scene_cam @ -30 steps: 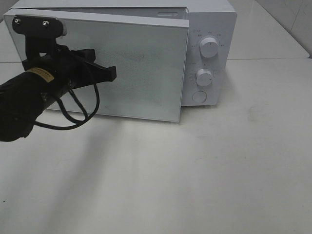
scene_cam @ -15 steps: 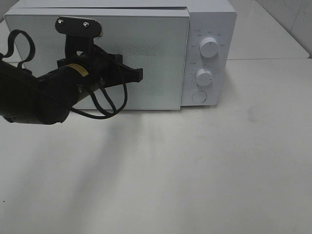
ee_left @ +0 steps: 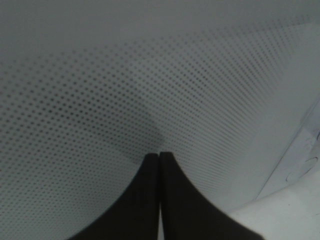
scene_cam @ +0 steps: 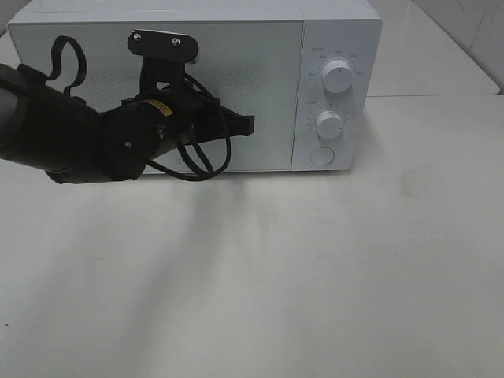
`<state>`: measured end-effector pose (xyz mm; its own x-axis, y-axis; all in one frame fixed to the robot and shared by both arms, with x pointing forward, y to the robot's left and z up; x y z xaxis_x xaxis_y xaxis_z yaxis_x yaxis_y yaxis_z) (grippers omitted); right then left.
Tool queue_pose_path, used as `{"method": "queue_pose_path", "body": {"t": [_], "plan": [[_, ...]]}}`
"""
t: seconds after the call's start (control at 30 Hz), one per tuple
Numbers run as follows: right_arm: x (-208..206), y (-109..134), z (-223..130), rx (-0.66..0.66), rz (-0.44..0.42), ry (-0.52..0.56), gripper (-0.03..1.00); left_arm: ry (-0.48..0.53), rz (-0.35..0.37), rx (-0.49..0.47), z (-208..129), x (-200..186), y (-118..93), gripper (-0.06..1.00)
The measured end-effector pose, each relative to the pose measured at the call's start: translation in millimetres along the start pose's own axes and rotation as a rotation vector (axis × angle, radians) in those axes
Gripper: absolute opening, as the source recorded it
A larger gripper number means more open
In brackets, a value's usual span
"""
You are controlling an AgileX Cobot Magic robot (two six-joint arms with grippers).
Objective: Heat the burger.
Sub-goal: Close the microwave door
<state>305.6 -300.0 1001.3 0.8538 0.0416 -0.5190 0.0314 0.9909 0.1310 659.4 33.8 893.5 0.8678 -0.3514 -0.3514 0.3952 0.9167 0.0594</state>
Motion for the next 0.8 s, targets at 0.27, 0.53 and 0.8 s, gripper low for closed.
{"method": "queue_pose_path", "body": {"t": [0.27, 0.53, 0.8], "plan": [[0.0, 0.0, 0.0, 0.0, 0.0, 0.0, 0.76, 0.027, -0.022, 0.006, -0.7, 0.9, -7.8, 0.0], [0.0, 0.0, 0.0, 0.0, 0.0, 0.0, 0.76, 0.002, -0.04, -0.031, 18.4, -11.0, -18.5, 0.0], [0.0, 0.0, 0.0, 0.0, 0.0, 0.0, 0.76, 0.176, -0.134, -0.03, -5.7, -43.2, -30.2, 0.4]]}}
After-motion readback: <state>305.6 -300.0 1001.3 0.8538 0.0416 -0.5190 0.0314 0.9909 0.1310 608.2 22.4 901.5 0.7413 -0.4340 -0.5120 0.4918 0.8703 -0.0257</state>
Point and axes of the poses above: a point on each arm's last joint axis where the gripper is mounted, x pointing out along that axis toward the gripper, y along the wrist's bending axis when the last joint is at zero, z = x × y, the point moved 9 cm from there along x, pointing out along that axis toward the gripper, and after that the axes turned 7 degrees about x, right-handed, at the moved point
